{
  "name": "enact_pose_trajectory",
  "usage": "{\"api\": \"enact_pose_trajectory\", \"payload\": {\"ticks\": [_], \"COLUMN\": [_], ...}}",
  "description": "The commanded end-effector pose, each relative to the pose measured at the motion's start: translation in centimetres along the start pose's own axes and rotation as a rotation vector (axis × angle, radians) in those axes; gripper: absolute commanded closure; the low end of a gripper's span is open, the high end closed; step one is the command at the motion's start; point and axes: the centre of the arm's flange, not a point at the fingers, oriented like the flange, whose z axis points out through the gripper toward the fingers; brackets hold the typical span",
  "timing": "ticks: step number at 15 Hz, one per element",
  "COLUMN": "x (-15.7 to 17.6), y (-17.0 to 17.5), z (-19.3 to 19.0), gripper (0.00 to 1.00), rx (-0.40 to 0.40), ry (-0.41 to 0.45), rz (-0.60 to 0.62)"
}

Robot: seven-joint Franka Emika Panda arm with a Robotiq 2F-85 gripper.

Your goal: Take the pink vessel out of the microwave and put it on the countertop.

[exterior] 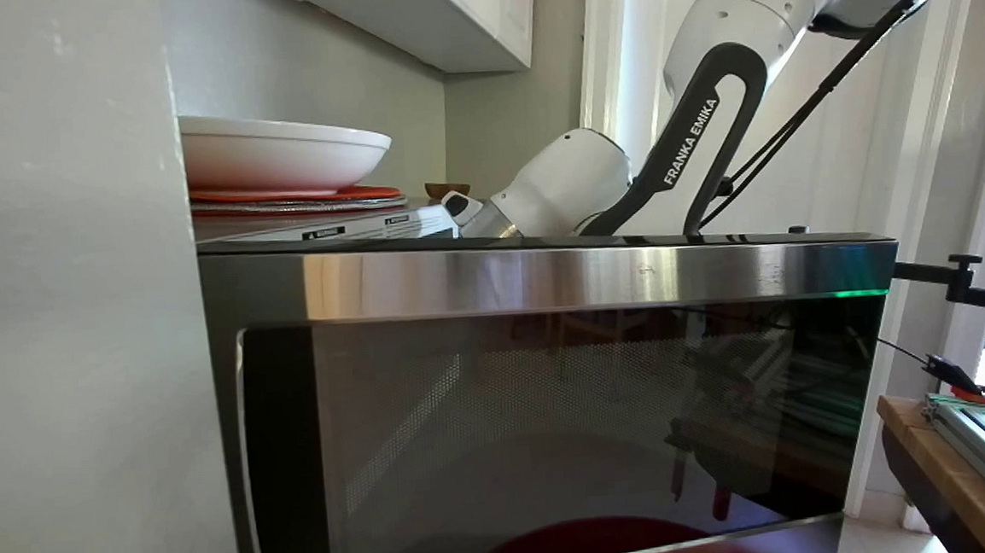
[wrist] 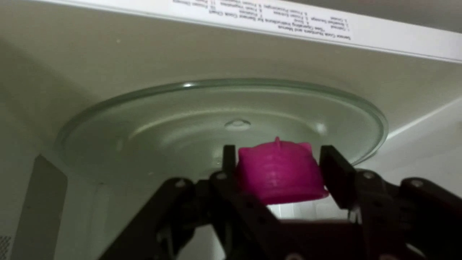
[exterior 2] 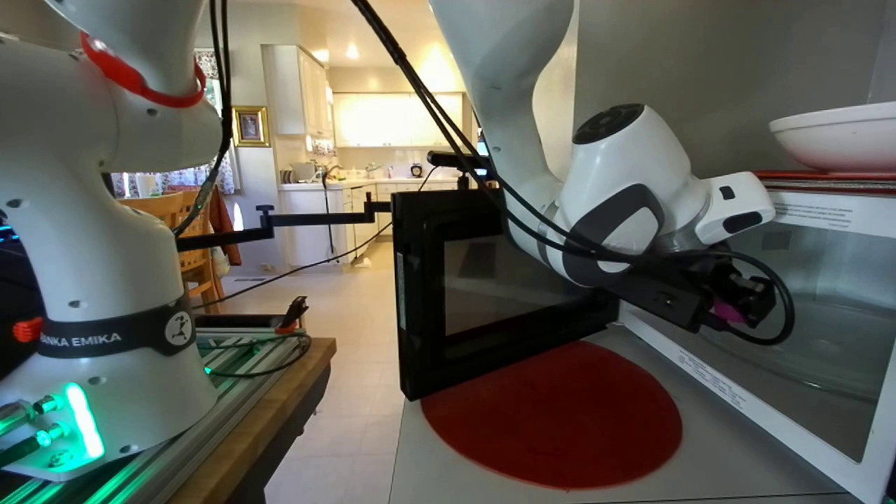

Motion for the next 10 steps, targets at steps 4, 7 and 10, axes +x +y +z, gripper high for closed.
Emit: {"api": "enact_pose_trajectory", "payload": {"ticks": [4,7,10], "x": [-0.6,-0.8,-1.3], "y": [-0.1,0.2,0.4], "z": [-3.9,-5.4,-7.0], "gripper": [0.65,0.65,0.65], "rx": [0.035,0.038,0.079], "ry": [-0.032,-0.076,-0.183], "rz": [-0.059,-0.085,-0.103]}}
